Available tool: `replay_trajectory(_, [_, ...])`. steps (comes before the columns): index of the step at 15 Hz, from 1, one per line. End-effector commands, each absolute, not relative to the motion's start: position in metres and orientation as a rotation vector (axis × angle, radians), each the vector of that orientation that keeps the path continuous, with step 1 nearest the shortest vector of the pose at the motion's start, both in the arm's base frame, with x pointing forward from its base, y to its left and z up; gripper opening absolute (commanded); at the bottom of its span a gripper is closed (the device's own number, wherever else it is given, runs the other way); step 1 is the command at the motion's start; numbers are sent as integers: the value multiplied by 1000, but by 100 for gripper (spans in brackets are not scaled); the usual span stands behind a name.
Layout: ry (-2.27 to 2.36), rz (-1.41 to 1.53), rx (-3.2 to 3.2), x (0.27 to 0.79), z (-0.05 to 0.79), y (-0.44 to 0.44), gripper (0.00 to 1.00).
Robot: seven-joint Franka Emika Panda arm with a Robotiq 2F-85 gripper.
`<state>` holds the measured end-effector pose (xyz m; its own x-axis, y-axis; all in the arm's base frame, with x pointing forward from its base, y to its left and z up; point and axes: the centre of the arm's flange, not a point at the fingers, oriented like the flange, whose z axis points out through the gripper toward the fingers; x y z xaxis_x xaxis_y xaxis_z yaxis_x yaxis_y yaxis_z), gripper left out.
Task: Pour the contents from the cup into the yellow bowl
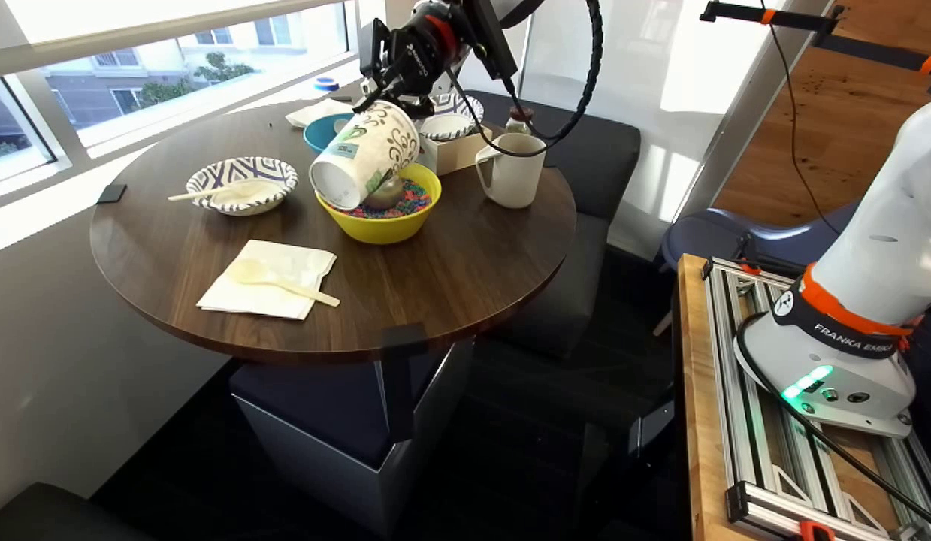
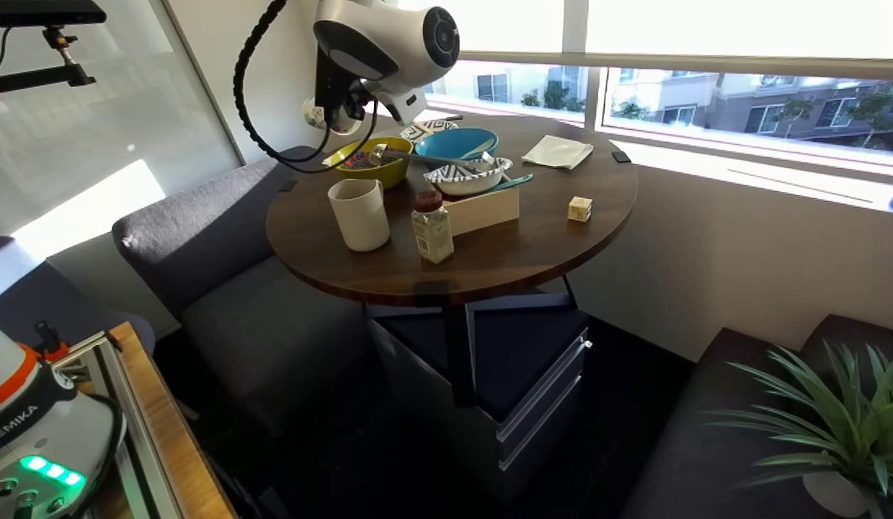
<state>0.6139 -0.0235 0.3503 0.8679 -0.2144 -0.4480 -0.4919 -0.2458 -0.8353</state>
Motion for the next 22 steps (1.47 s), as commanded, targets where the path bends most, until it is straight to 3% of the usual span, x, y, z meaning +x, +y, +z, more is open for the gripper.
replay_trajectory(1, [515, 263, -1805, 619, 331, -23, 1])
replay_trajectory(22, [441, 158, -1473, 634, 313, -19, 1])
